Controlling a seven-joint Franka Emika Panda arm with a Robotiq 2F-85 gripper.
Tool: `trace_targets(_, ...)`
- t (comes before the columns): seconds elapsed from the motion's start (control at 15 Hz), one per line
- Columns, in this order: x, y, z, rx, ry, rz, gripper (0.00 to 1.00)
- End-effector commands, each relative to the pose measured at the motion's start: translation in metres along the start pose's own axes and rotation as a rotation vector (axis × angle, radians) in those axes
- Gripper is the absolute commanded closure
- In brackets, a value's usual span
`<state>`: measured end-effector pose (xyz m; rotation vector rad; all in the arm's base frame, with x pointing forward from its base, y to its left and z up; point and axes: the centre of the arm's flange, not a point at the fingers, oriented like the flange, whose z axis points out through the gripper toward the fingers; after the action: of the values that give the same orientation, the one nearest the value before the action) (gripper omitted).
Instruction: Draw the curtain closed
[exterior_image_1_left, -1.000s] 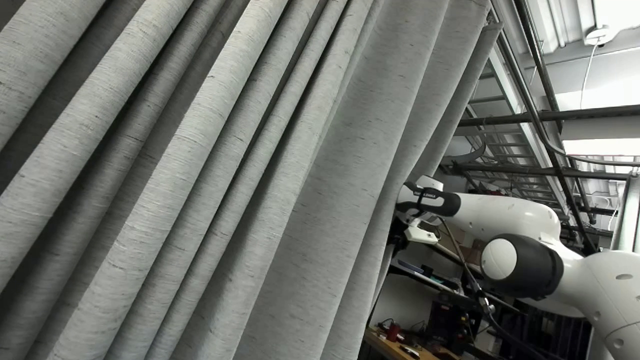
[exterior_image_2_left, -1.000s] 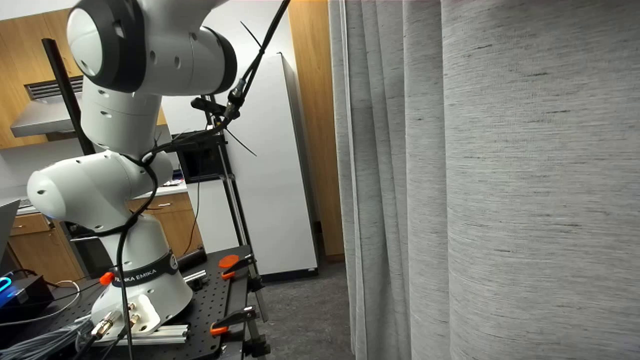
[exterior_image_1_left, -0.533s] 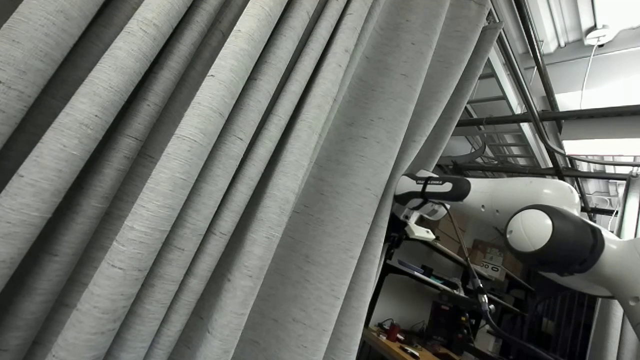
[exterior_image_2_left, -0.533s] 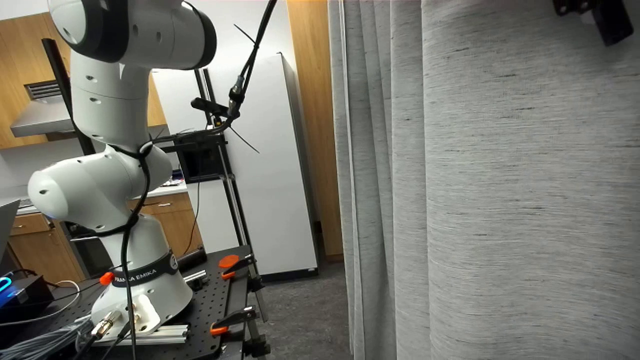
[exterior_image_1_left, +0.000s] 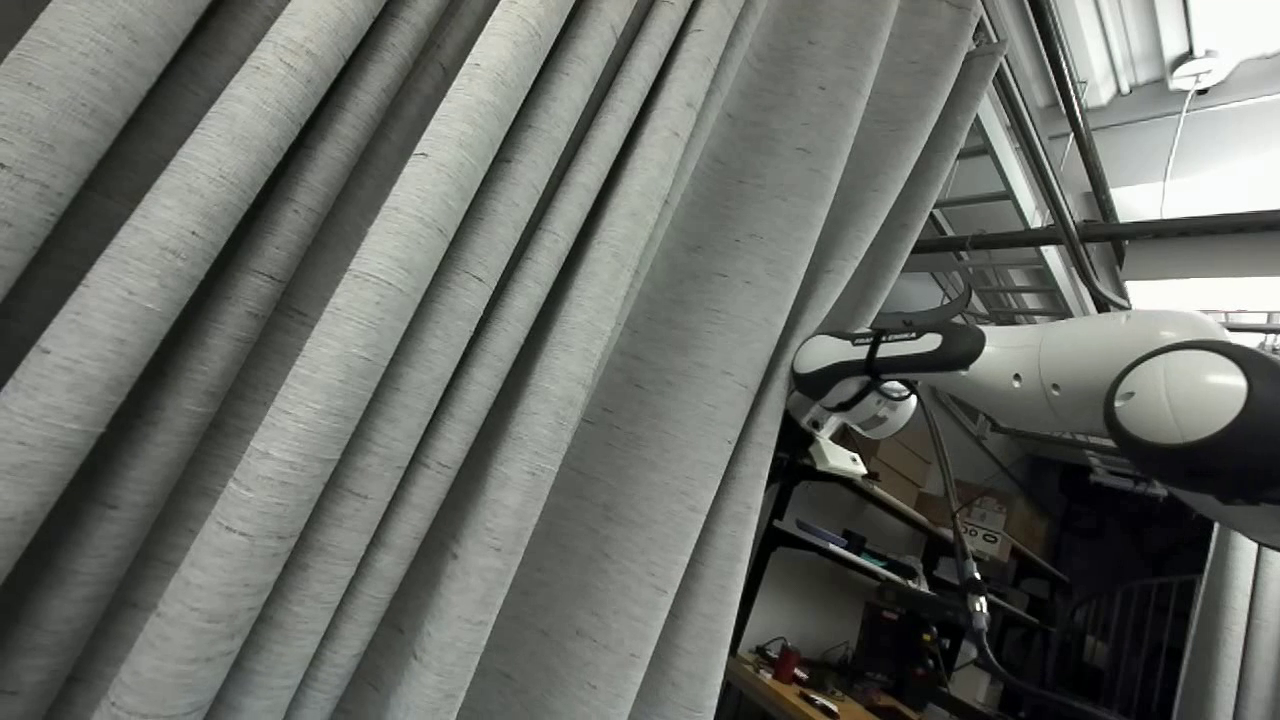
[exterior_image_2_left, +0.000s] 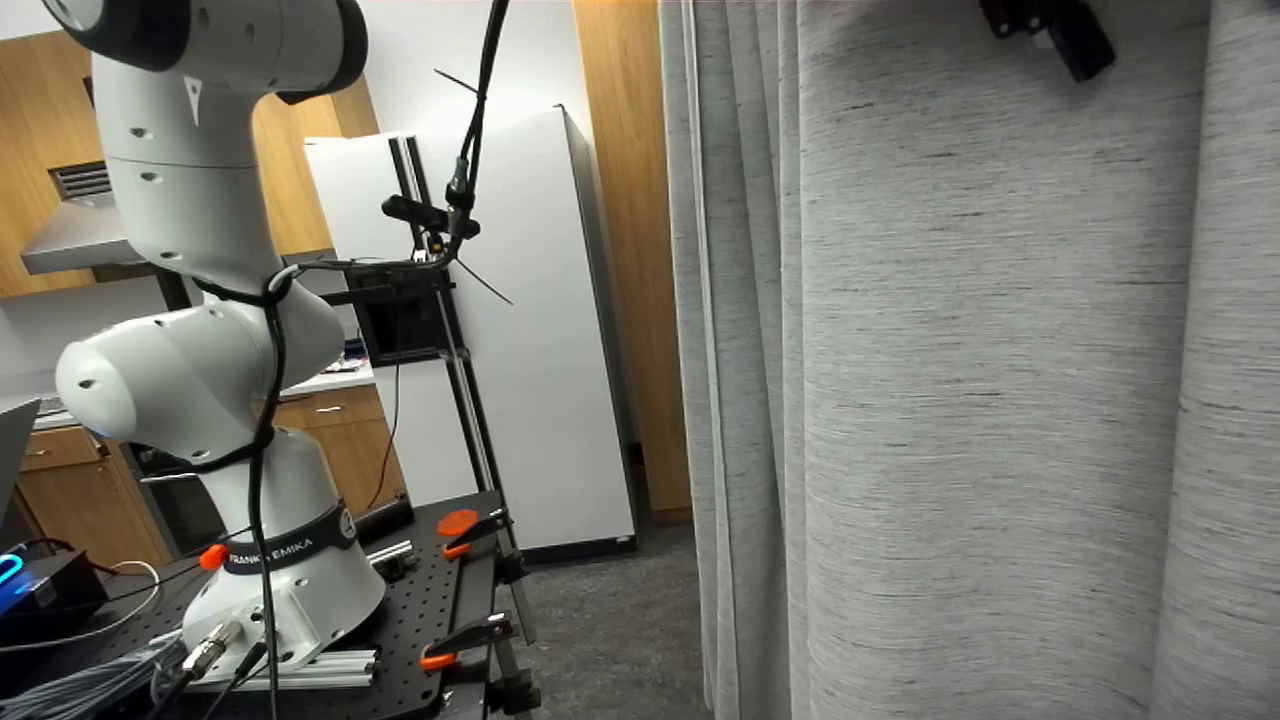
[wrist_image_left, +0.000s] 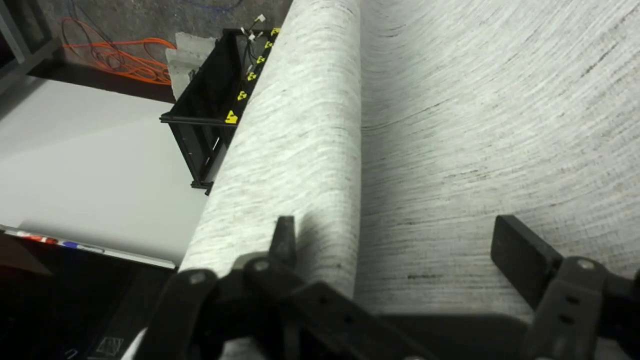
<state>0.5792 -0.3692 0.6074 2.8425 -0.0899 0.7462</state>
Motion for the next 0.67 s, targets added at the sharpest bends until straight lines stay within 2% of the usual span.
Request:
trace_targets(0.0,-0.061,-0.052,-0.022,0.019,0.039,-0.015,0.00)
trace_targets(0.13,-0.073,-0.067,-0.027,0.019,0.025,-0.011,0.00)
trace_targets(0.2,-0.022,-0.031,-0.011,0.013,0.014,-0.008,0.00)
trace_targets(0.6,-0.042,-0.046,-0.023,0.019,0.002,-0.012,0.00)
